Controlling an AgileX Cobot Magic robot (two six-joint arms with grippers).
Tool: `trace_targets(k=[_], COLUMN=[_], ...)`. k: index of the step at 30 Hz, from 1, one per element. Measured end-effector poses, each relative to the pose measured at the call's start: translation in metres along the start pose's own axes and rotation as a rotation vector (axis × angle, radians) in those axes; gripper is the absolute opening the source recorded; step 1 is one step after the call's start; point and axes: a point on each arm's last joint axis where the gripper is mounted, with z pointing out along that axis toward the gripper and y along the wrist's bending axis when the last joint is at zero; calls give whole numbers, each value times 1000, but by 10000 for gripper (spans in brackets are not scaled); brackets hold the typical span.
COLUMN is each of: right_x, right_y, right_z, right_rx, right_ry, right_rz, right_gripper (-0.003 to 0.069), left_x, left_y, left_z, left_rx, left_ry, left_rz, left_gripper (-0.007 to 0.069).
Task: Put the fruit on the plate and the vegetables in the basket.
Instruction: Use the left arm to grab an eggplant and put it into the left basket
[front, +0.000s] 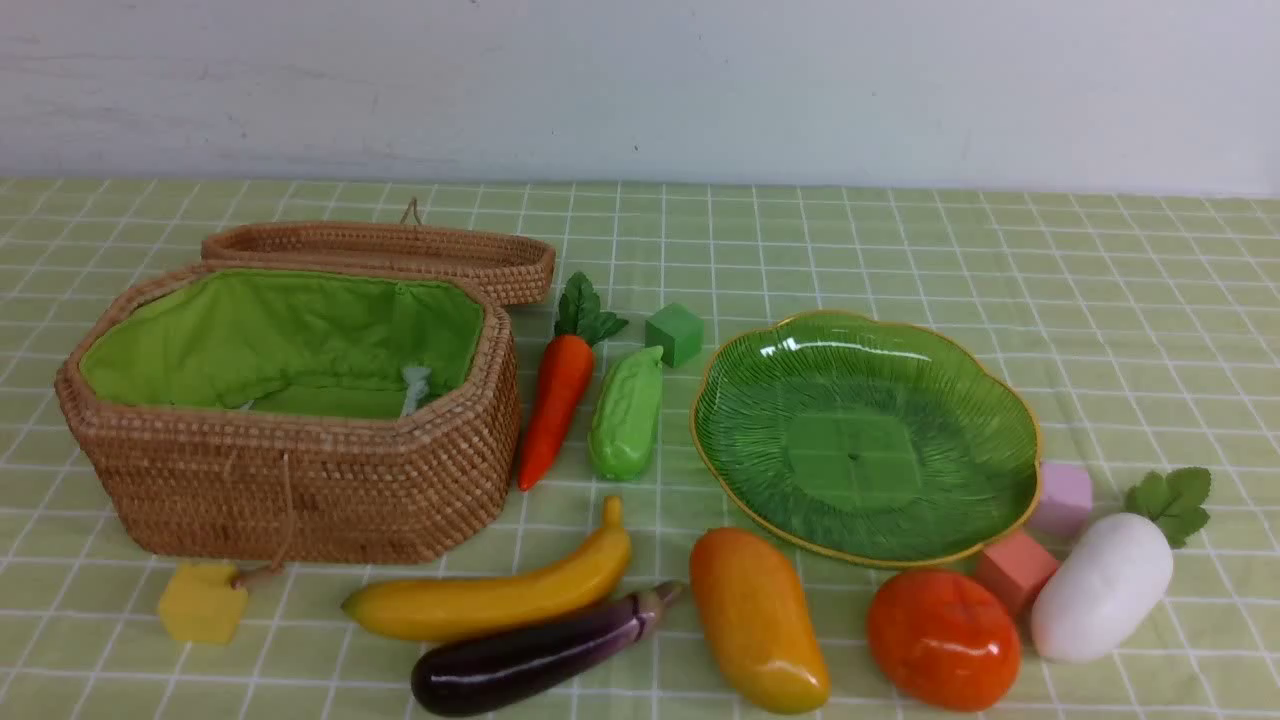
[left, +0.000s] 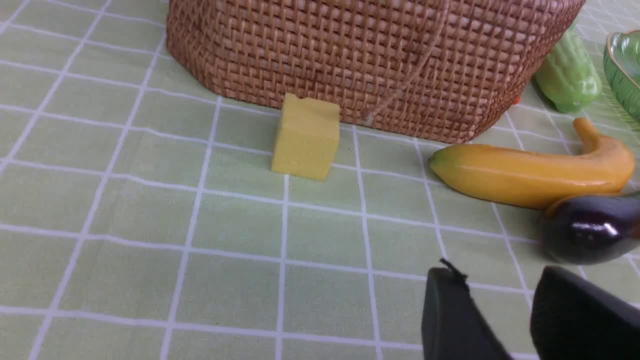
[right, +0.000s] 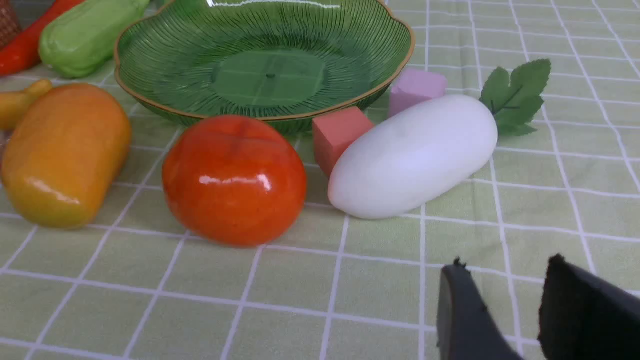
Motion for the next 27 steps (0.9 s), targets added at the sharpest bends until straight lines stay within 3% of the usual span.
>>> trace_targets(k=[27], right_x=[0], right_y=[0], right_z=[0], right_rx=[0], right_ry=[0], right_rz=[1], right_gripper=[241], left_x=[-2], left_y=[0], left_z=[0], left_rx=[1], left_ry=[-20], left_rz=[11], left_gripper=[238])
